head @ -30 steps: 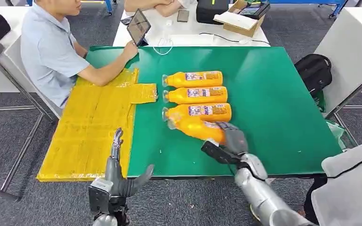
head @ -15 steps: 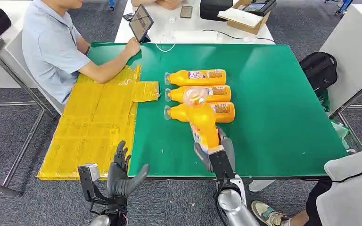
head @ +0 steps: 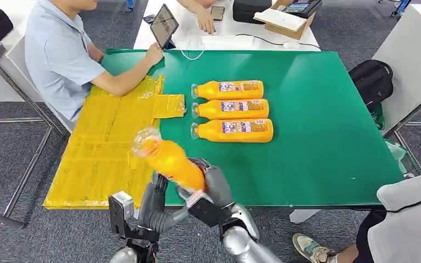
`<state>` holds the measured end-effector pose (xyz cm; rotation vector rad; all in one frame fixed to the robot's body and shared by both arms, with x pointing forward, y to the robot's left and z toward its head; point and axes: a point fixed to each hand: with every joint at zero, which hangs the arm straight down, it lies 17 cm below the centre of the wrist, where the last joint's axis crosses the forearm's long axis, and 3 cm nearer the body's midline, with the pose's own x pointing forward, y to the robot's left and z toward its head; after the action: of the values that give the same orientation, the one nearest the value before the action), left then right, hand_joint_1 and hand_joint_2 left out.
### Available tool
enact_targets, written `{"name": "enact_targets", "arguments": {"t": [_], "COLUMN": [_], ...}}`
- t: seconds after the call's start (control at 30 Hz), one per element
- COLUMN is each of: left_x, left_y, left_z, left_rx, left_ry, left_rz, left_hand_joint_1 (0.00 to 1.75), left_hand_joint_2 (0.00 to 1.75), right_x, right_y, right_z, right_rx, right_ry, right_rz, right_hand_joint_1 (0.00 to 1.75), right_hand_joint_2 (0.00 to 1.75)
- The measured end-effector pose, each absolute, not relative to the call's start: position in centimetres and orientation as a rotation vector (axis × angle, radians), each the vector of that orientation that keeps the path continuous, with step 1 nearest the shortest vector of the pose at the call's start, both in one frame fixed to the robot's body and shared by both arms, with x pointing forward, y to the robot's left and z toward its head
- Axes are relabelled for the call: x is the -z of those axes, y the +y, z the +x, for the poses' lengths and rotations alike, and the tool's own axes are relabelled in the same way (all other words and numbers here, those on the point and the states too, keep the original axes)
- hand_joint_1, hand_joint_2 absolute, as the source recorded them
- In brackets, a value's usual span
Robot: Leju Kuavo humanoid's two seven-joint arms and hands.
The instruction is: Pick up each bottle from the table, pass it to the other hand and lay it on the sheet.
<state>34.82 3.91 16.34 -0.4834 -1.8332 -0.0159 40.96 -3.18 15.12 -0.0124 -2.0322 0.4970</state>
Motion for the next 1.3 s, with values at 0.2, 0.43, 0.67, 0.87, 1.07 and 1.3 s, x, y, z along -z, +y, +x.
{"name": "enact_targets", "arguments": {"t": [0.2, 0.43, 0.67, 0.87, 1.07, 1.3], "left_x": [-16.1, -15.4, -14.3, -13.8, -13.7, -12.9], "left_y": [4.3, 5.4, 5.4, 6.2, 6.9, 8.5], "left_z": [35.4, 36.7, 37.0, 37.5, 37.9, 38.5], "left_rx": [-0.021, -0.152, -0.252, -0.317, -0.348, -0.446], "left_ry": [-1.801, -1.712, -1.572, -1.547, -1.550, -1.509], "left_rz": [-0.495, -0.534, -0.636, -0.619, -0.591, -0.568], "left_hand_joint_1": [0.00, 0.00, 1.75, 1.75, 1.75, 1.75], "left_hand_joint_2": [1.75, 1.75, 1.75, 1.75, 1.75, 1.75], "right_x": [-14.6, -13.8, -13.8, -13.3, -12.7, -12.4], "right_y": [-0.9, 1.3, 1.7, 2.3, 2.9, 3.6], "right_z": [40.2, 39.1, 38.7, 38.7, 38.3, 36.7], "right_rx": [-0.598, -0.650, -0.772, -0.849, -0.882, -0.957], "right_ry": [-2.038, -2.035, -2.112, -2.140, -2.137, -2.200], "right_rz": [0.007, -0.022, -0.224, -0.314, -0.306, -0.313], "right_hand_joint_1": [1.75, 1.75, 0.54, 0.54, 0.00, 0.00], "right_hand_joint_2": [1.75, 1.75, 1.75, 1.75, 1.75, 0.00]}}
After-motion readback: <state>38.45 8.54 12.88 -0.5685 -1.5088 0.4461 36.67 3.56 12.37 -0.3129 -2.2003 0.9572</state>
